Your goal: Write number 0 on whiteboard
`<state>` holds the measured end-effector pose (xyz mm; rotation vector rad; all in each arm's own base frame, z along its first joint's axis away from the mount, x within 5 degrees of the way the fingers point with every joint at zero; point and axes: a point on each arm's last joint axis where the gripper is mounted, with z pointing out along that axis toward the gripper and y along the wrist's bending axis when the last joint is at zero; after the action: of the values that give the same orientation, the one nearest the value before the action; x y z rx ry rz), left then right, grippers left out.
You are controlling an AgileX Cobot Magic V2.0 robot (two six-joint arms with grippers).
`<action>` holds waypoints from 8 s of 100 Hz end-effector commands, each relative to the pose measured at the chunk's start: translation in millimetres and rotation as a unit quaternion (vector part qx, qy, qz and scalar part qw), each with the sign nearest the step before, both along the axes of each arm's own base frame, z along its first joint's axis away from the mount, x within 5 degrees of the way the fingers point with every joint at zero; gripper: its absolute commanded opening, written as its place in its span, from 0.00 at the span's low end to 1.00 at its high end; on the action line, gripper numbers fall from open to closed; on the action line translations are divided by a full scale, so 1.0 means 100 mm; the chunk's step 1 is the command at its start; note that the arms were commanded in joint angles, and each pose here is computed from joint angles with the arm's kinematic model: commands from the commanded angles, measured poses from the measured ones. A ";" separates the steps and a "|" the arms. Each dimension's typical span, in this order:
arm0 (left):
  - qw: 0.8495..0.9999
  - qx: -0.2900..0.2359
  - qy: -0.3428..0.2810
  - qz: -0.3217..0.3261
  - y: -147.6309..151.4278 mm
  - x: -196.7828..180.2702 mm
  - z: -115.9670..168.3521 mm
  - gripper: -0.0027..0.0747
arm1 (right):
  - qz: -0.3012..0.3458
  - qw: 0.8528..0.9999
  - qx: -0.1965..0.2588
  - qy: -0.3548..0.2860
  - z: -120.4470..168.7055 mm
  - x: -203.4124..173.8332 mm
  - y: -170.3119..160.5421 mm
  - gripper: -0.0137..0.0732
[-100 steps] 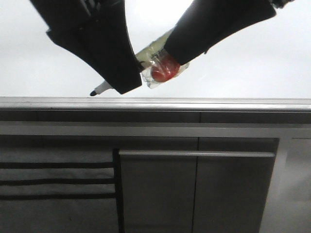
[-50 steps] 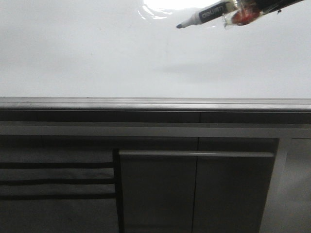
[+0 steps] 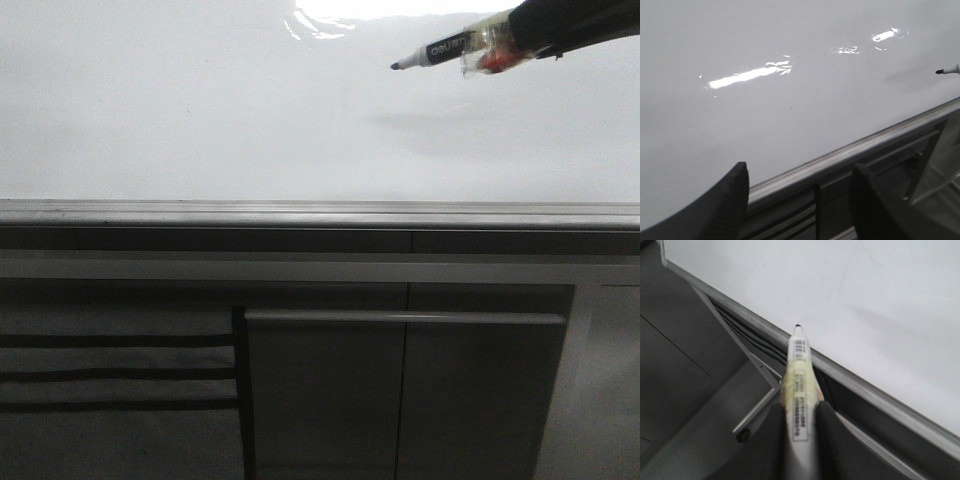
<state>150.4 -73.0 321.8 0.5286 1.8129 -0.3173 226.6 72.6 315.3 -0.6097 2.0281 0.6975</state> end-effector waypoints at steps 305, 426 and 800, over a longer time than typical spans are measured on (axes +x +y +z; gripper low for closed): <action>0.908 0.186 0.015 -0.374 -1.70 0.29 0.19 0.53 | 0.351 0.879 -0.225 -0.230 0.68 -0.47 0.54 0.17; 0.995 0.021 0.010 0.098 -0.66 1.53 -0.53 0.01 | 0.186 0.934 -0.210 -0.223 1.13 -0.70 -0.02 0.46; 0.963 -0.092 -0.185 0.173 0.64 -0.97 -1.13 0.01 | -0.369 0.885 0.030 -0.281 -0.53 -1.67 -0.70 0.07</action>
<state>55.0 -9.9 208.9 0.1466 1.5347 -0.1251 65.2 8.0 257.6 0.0053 1.7002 0.1493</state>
